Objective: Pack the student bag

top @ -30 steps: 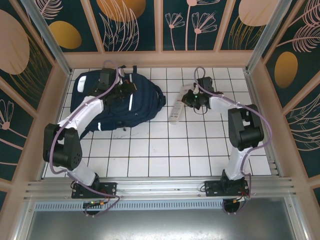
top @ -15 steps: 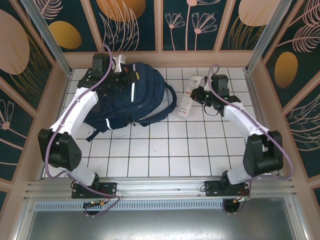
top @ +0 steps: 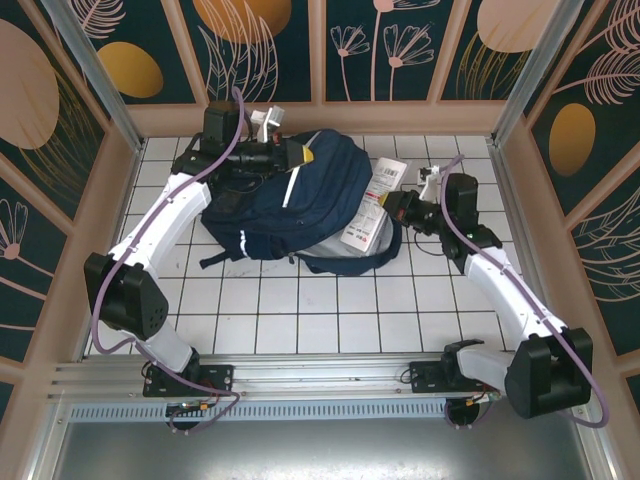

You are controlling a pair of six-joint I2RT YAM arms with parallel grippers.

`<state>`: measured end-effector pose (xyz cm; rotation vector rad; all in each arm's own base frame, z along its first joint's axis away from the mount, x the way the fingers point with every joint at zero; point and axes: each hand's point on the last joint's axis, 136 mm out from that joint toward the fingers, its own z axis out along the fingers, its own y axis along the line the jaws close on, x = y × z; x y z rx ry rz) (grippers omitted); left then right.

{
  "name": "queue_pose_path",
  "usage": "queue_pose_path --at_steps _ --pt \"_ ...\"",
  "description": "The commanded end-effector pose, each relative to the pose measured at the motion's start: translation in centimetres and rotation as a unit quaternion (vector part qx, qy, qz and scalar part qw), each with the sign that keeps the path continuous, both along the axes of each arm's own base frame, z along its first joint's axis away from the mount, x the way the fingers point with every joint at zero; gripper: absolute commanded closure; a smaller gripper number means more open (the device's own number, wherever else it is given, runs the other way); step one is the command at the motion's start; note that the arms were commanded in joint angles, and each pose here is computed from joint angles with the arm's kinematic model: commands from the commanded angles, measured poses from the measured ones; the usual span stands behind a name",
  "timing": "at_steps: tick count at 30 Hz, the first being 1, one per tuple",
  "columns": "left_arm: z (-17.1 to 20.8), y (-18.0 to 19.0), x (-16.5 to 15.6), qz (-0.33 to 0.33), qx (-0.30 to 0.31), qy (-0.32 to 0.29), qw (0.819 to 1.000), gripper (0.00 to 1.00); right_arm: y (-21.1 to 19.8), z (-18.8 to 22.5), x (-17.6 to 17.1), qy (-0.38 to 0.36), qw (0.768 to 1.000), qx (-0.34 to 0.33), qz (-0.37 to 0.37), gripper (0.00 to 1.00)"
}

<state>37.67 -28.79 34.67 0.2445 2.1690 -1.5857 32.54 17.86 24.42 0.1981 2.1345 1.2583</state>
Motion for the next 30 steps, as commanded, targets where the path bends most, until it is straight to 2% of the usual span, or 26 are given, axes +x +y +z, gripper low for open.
queue_pose_path --at_steps 1,6,14,20,23,30 --pt "8.1 -0.6 -2.8 -0.065 -0.089 -0.109 0.988 1.0 1.2 1.7 -0.6 0.001 0.996 0.087 0.014 1.0" --pt "7.7 -0.9 -2.2 -0.061 -0.105 -0.095 0.988 1.0 2.2 0.5 -0.6 0.016 0.992 0.122 0.005 1.0" --pt "6.5 -1.0 -1.3 -0.049 -0.103 -0.082 0.99 1.0 4.2 1.3 0.7 0.021 0.984 0.179 0.004 1.0" --pt "5.6 -1.0 -1.0 -0.041 -0.098 -0.072 0.992 1.0 8.5 2.1 2.0 0.041 0.975 0.214 0.053 1.0" --pt "5.5 -1.0 -0.7 -0.037 -0.098 -0.071 0.992 1.0 10.9 2.4 2.8 0.032 0.975 0.208 0.073 1.0" --pt "5.3 -1.2 -0.2 -0.039 -0.097 -0.071 0.992 1.0 15.7 0.9 5.8 0.035 0.973 0.212 0.084 1.0"
